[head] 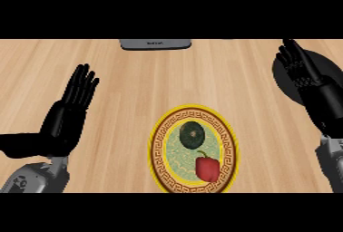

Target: Pick the squash from the plate and place it in the pan

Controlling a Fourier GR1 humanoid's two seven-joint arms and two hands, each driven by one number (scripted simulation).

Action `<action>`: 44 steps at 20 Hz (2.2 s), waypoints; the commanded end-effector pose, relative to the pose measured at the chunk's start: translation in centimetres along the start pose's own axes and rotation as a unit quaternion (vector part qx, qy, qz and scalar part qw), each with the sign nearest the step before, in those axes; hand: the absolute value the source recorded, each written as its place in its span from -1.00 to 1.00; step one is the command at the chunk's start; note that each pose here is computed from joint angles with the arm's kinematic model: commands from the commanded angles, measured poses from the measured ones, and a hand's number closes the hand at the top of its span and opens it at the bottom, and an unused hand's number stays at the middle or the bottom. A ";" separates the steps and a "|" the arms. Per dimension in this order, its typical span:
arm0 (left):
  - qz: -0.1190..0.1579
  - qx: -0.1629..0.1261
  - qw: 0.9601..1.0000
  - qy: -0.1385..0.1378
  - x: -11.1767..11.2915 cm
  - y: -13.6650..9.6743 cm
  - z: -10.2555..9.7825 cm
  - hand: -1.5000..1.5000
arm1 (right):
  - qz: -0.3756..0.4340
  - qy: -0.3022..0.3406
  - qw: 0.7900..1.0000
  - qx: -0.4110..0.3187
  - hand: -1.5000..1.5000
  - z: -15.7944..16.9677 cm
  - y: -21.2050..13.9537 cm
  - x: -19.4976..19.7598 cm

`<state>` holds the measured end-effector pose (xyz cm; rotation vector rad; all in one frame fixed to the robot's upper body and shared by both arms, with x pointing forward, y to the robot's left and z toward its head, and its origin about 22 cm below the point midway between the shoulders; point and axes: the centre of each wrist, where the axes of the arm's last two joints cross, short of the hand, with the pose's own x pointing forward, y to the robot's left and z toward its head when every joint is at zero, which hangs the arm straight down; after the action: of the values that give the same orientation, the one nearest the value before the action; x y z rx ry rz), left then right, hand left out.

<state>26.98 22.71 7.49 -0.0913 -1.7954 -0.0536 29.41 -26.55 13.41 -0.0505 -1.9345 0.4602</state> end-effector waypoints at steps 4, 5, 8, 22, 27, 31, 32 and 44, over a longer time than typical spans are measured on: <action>-0.040 0.057 0.995 0.067 -0.1 4.1 -1.1 0.00 | -0.134 -0.068 0.985 0.082 1.00 -4.6 4.5 0.9; -0.052 0.069 0.993 0.078 -0.8 3.3 -0.4 0.00 | -0.170 -0.087 0.977 0.099 1.00 -4.4 5.8 0.3; -0.038 0.088 0.987 0.130 -2.3 3.4 0.3 0.00 | 0.016 -0.006 0.998 0.067 1.00 -2.5 4.8 -2.3; -0.033 0.088 0.986 0.139 -0.4 3.8 -0.8 0.00 | 0.218 -0.080 0.963 0.133 -1.00 0.1 -0.4 0.6; -0.037 0.085 0.986 0.142 -1.1 4.4 0.0 0.00 | 0.306 -0.039 0.929 0.204 -1.00 -1.8 2.5 3.0; -0.033 0.083 0.986 0.141 -3.3 4.1 0.7 0.00 | 0.370 -0.026 0.899 0.233 -1.00 -3.7 5.5 5.1; -0.037 0.081 0.986 0.138 -1.3 4.3 -0.1 0.00 | 0.384 -0.010 0.890 0.246 -1.00 -3.9 6.6 5.1; -0.029 0.087 0.986 0.141 -1.1 5.1 0.5 0.00 | 0.455 0.096 0.783 0.413 -1.00 -4.0 11.2 4.4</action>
<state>27.93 27.22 6.17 0.0979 -1.5152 0.0382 30.21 -14.79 15.02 -0.4548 -1.3127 1.7688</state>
